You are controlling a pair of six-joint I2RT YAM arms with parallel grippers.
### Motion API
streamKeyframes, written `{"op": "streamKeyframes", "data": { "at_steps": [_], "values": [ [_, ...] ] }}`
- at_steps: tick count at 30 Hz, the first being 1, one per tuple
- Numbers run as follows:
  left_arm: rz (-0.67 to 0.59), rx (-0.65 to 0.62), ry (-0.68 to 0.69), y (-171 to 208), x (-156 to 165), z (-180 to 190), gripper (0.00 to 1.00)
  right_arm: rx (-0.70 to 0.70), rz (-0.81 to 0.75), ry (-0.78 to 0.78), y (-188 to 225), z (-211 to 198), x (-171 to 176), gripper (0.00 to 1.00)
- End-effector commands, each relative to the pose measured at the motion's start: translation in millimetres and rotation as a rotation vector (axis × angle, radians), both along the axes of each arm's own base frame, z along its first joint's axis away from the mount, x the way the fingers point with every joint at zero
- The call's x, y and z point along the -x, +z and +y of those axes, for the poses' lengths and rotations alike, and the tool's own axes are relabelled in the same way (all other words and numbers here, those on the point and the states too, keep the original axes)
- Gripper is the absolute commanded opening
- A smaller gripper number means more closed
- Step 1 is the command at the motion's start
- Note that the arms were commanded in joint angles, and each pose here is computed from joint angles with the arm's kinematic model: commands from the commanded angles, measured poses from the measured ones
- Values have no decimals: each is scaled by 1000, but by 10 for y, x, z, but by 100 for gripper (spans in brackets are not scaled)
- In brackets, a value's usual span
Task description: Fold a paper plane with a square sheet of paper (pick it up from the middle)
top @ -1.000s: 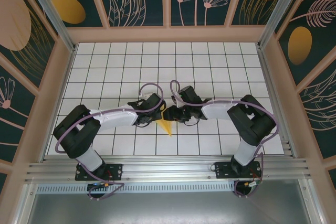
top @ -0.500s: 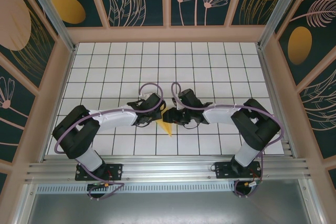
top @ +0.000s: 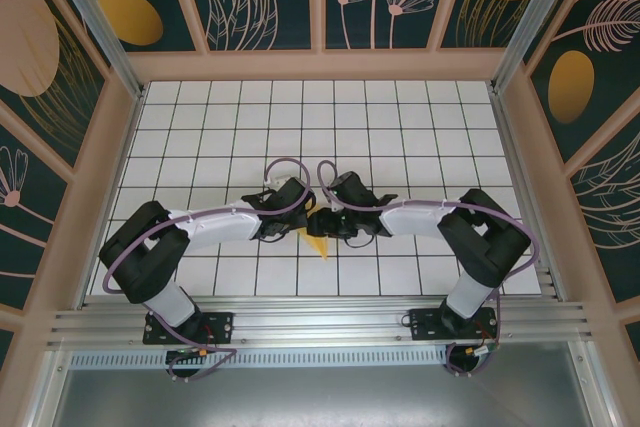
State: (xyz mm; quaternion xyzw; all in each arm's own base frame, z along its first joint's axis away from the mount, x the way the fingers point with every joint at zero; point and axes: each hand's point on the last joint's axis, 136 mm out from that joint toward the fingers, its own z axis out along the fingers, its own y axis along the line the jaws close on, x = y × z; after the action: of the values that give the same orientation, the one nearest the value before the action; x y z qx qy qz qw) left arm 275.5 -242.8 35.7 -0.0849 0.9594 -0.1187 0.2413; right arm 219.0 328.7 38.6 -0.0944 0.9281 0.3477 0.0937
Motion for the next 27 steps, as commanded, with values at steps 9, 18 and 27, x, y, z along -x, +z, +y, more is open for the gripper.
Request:
{"op": "streamKeyframes", "data": {
  "at_steps": [9,18,27],
  "values": [
    [-6,27,-14,0,22,-20,2,148,-46,16,-177,-66,-86,45],
    [-22,41,-34,52,-4,-73,6,212,-69,18,-160,-102,-120,36],
    [-37,57,-42,103,-14,-91,11,265,-92,32,-156,-127,-105,23]
  ]
}}
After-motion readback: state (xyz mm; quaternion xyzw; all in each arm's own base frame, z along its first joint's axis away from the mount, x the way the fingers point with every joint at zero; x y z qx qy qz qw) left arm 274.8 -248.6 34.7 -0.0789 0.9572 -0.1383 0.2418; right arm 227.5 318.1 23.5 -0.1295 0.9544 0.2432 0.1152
